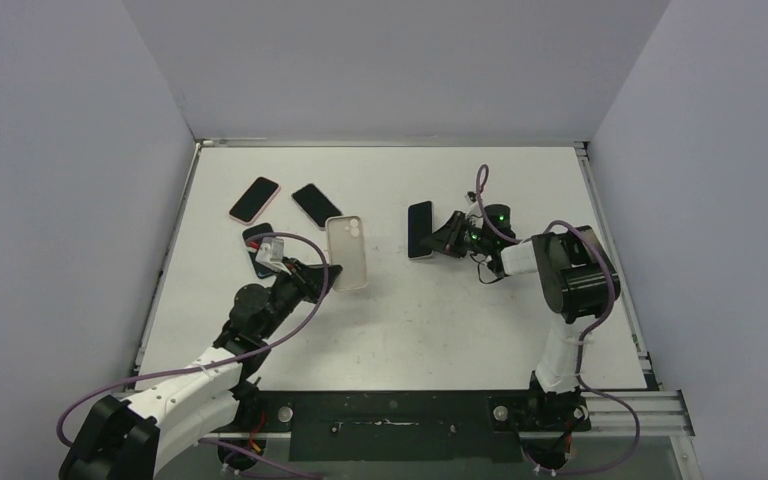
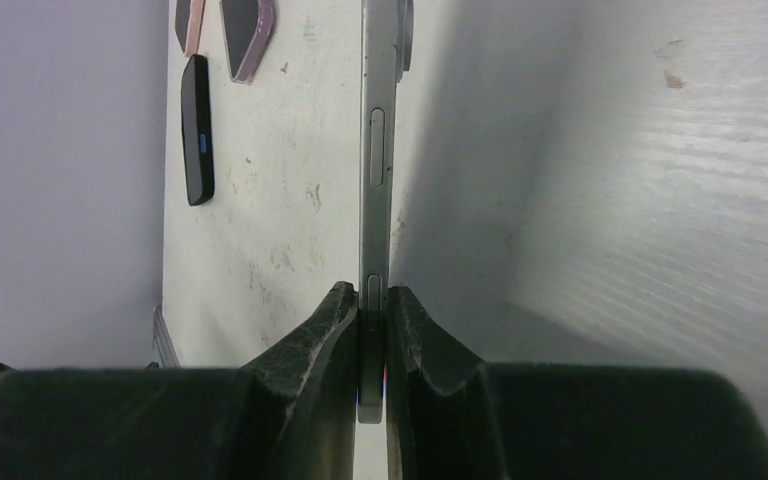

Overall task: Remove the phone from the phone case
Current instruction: Place the phone at the center of the board, then place the phone case at the center of the board.

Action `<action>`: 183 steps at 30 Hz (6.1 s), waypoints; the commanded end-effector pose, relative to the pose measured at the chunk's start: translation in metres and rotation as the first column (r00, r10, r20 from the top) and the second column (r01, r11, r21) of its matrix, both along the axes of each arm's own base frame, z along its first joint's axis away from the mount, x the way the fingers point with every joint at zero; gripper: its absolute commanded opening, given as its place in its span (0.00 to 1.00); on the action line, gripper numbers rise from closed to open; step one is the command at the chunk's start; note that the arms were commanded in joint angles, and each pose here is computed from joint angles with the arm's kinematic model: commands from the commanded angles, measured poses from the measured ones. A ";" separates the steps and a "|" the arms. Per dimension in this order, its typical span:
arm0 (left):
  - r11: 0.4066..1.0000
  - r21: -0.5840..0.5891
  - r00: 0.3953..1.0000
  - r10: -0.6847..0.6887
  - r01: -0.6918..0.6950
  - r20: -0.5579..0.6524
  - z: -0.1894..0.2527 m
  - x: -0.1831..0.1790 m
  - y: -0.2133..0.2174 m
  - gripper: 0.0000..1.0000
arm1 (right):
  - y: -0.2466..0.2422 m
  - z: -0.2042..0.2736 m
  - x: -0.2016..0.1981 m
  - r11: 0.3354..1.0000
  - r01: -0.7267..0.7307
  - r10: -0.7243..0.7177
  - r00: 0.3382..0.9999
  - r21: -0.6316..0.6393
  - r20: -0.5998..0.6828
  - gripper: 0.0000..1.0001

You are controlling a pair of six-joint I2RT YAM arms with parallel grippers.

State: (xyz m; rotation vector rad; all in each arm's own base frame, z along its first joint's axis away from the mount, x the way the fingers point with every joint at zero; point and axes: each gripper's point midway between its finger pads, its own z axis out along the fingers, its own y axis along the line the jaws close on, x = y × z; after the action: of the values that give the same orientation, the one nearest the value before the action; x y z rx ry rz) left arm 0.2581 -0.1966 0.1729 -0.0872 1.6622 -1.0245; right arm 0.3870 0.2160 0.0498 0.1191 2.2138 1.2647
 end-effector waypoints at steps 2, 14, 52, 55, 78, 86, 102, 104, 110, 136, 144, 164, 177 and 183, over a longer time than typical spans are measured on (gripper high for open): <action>0.999 -0.044 0.997 0.002 0.001 0.075 0.021 -0.002 -0.001 0.00 | 0.030 0.037 0.036 0.993 0.008 -0.025 0.990 0.119 0.141 0.00; 0.998 -0.057 0.997 0.008 -0.003 0.076 0.023 -0.004 -0.002 0.00 | 0.032 -0.008 0.043 1.000 -0.002 0.001 0.999 0.018 0.036 0.29; 0.997 -0.076 0.998 0.001 0.004 0.065 0.024 -0.007 -0.004 0.00 | 0.020 -0.015 -0.004 0.966 -0.060 0.077 0.995 -0.250 0.059 0.80; 0.997 -0.081 0.998 -0.004 0.009 0.064 0.024 -0.007 -0.004 0.00 | 0.020 -0.011 -0.006 0.968 -0.056 0.075 0.995 -0.246 0.068 0.80; 0.989 -0.082 0.989 -0.131 0.125 -0.074 -0.007 -0.012 -0.034 0.00 | 0.072 0.104 -0.112 0.970 0.057 0.048 0.908 -0.236 0.416 0.85; 0.988 -0.052 0.985 -0.148 0.144 -0.087 -0.013 -0.019 -0.049 0.00 | 0.093 0.094 -0.135 0.937 0.085 0.068 0.906 -0.339 0.417 0.77; 0.985 -0.054 0.983 -0.166 0.162 -0.081 -0.013 -0.026 -0.059 0.00 | 0.103 0.082 -0.144 0.934 0.046 0.107 0.910 -0.354 0.401 0.12; 0.985 -0.055 0.983 -0.169 0.165 -0.077 -0.013 -0.027 -0.058 0.00 | 0.103 0.082 -0.144 0.930 0.043 0.115 0.909 -0.364 0.401 0.02; 0.988 -0.033 0.987 -0.153 0.152 -0.055 -0.011 -0.029 -0.052 0.03 | 0.090 0.079 -0.144 0.899 0.061 0.127 0.911 -0.433 0.393 0.00; 0.984 0.171 0.999 0.053 -0.053 0.003 -0.009 -0.021 0.001 0.84 | 0.011 0.019 -0.110 0.739 0.026 0.062 0.992 -0.673 0.107 0.00; 0.974 0.193 0.992 0.122 -0.121 0.006 -0.010 -0.018 0.017 0.97 | 0.003 -0.002 -0.098 0.725 -0.014 0.045 0.999 -0.689 0.027 0.00; 0.976 0.182 0.993 0.117 -0.116 0.006 -0.010 -0.019 0.016 0.97 | -0.004 -0.021 -0.083 0.696 -0.062 0.029 0.998 -0.715 -0.058 0.00; 0.978 0.177 0.994 0.114 -0.113 0.004 -0.010 -0.020 0.015 0.97 | -0.011 -0.011 -0.085 0.689 -0.034 0.000 0.999 -0.724 -0.047 0.00; 0.977 0.179 0.993 0.115 -0.114 0.002 -0.011 -0.020 0.016 0.97 | -0.011 -0.012 -0.084 0.692 -0.017 -0.022 0.999 -0.722 -0.045 0.00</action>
State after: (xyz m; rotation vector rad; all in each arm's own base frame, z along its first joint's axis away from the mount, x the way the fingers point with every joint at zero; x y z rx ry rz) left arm 0.2326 -0.1791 0.1377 -0.0578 1.7927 -0.7634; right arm 0.2898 0.2038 0.0176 -0.2179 2.6478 0.2935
